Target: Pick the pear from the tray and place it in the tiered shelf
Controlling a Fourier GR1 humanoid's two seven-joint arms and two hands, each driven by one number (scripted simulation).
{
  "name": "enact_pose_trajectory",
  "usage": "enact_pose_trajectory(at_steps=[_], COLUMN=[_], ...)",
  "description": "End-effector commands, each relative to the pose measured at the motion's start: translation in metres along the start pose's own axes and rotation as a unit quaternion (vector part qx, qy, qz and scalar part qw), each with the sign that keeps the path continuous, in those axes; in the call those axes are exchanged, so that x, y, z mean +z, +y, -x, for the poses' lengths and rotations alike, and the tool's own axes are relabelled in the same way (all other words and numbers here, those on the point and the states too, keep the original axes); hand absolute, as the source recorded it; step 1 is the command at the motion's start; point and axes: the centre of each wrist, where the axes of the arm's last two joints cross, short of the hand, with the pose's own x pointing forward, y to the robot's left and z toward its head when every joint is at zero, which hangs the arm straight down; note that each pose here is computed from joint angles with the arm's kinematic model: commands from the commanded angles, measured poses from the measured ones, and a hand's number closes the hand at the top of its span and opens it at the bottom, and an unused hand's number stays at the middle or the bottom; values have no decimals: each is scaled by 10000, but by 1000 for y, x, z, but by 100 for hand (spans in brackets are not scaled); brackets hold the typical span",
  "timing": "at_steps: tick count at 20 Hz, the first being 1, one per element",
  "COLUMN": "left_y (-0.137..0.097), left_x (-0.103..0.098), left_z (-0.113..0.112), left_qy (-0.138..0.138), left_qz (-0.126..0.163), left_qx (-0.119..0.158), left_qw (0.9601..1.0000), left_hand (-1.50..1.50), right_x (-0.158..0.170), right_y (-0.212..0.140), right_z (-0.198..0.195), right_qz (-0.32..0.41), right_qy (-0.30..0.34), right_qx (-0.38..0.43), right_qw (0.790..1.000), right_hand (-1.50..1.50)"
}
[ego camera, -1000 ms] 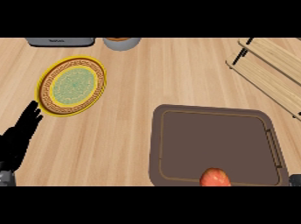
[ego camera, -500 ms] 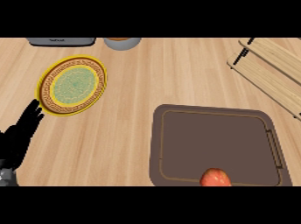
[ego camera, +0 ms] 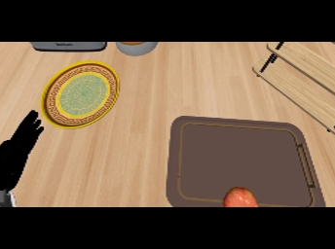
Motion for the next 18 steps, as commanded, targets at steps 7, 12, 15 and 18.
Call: enact_pose_trajectory(at_steps=[7,12,15,18], left_y=[1,12,-6,-6], left_x=[0,-7,-2,-11], left_z=[3,1,13,0], left_qy=[4,63,-2,2], left_qz=[166,-114,60,53], left_qx=[-89,-26,-3,14], left_qw=[9998,9999,10000,10000], left_hand=[0,0,0,0], right_x=[-35,-65,-67,-77], right_y=[54,55,68,52], right_z=[34,68,70,84], right_qz=[208,-72,-135,17], right_qy=[849,721,545,451], right_qx=[-484,60,167,-341], right_qw=[9950,9974,9983,9984], right_hand=[150,-150,-150,-150])
